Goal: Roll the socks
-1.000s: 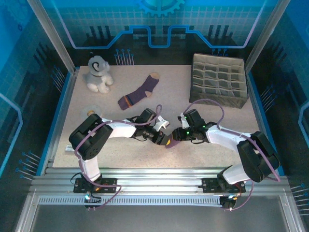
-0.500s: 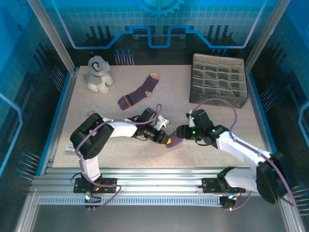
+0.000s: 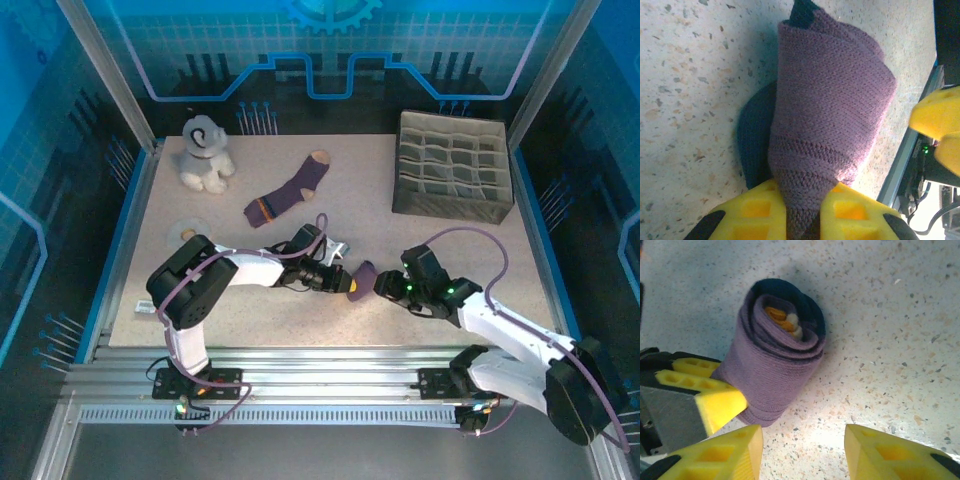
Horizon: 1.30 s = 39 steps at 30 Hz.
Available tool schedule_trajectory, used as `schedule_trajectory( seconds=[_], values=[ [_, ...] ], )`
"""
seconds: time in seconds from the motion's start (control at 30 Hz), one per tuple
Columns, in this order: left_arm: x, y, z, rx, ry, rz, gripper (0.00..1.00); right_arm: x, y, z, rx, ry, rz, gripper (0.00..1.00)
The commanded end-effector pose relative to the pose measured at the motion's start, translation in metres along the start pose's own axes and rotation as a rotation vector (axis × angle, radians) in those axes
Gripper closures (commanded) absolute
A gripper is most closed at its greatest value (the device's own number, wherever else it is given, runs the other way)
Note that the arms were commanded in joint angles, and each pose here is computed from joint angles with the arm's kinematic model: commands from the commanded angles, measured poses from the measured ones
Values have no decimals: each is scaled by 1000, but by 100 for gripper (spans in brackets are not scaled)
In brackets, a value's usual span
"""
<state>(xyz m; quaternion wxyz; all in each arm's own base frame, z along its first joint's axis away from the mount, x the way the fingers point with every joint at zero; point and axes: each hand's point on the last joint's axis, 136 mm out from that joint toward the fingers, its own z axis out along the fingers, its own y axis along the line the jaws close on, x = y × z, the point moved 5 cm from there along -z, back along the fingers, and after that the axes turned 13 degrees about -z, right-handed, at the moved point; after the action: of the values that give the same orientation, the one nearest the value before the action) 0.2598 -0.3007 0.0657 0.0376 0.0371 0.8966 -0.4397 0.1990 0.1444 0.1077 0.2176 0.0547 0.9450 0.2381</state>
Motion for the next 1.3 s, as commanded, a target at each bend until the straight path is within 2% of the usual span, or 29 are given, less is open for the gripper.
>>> schedule_trajectory(
  seconds=[0.0, 0.5, 0.83, 1.03, 1.27],
  values=[
    [17, 43, 11, -129, 17, -179, 100, -1, 3, 10, -11, -1, 58, 53],
    [20, 50, 12, -72, 9, -271, 100, -11, 17, 44, -45, 44, 93, 54],
    [19, 58, 9, -59, -9, -307, 100, -18, 21, 34, -46, -10, 89, 55],
    [19, 59, 9, -58, -11, -311, 100, -24, 23, 29, -49, -48, 88, 50],
    [19, 60, 9, -56, -14, -311, 100, -29, 22, 44, -20, -24, 98, 47]
  ],
)
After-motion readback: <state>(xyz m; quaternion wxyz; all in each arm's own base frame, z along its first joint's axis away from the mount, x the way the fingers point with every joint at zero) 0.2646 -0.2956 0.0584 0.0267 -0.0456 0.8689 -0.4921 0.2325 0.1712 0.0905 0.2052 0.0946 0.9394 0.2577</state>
